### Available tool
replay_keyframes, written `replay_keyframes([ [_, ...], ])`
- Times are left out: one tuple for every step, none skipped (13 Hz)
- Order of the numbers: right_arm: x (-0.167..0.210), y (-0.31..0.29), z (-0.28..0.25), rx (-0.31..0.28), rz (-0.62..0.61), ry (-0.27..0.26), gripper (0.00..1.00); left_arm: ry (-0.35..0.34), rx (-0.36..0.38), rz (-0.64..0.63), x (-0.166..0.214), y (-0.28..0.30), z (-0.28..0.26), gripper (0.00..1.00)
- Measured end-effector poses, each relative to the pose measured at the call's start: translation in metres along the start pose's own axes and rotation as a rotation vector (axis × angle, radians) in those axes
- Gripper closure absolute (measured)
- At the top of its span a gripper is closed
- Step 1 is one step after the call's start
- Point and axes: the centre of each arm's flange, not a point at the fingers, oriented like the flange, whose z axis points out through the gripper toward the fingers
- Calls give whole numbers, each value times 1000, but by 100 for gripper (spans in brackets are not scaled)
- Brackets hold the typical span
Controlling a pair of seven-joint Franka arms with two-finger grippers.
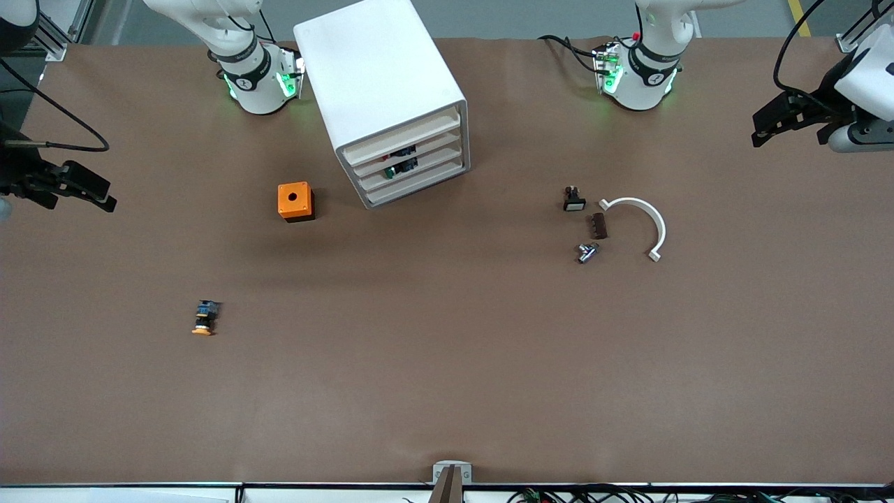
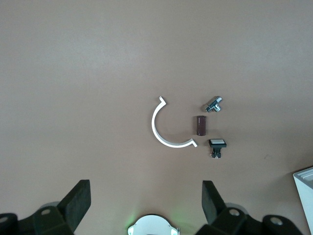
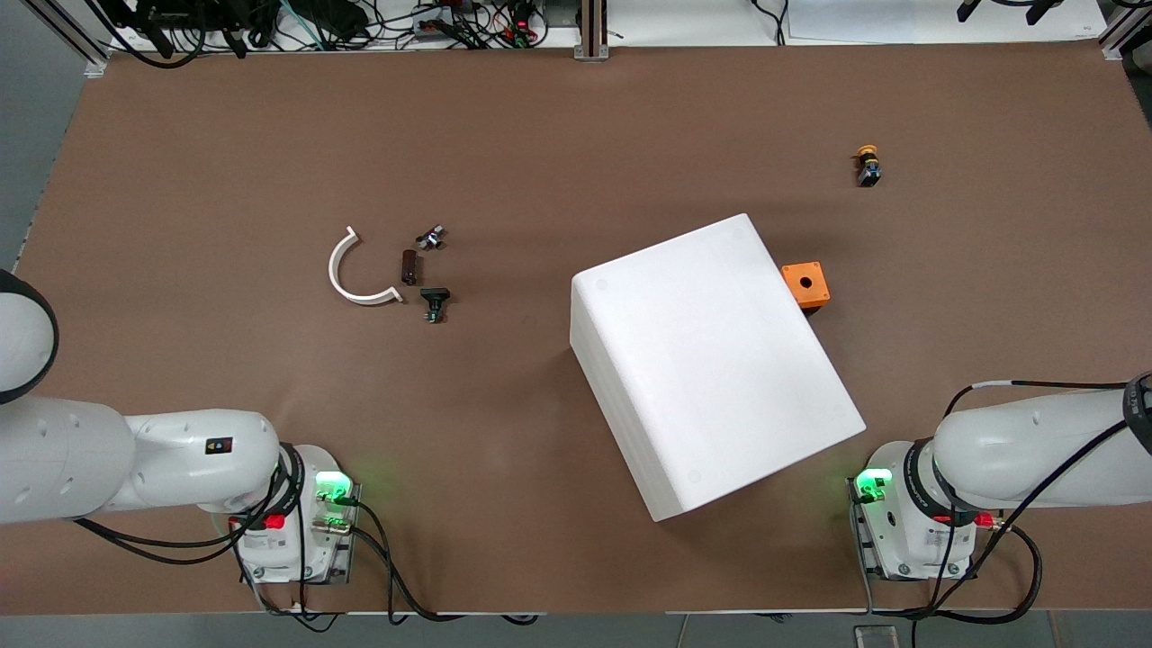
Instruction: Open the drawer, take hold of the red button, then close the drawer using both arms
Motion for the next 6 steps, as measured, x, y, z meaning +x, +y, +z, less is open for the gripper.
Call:
replay_keyframes([
  [0,0,0,0,0,0,0,-1,0,0,1,0,1,0],
  [0,0,0,-1,0,0,0,-2,0,0,1,0,1,0],
  [0,0,0,-1,0,0,0,0,-1,0,2,0,2,0],
  [0,0,0,-1,0,0,0,1,3,1,4,0,2,0],
  [0,0,0,-1,0,-1,0,-5,12,5,8,1,3,0],
  [0,0,0,-1,0,-1,0,-21,14,16,14,6,7,0],
])
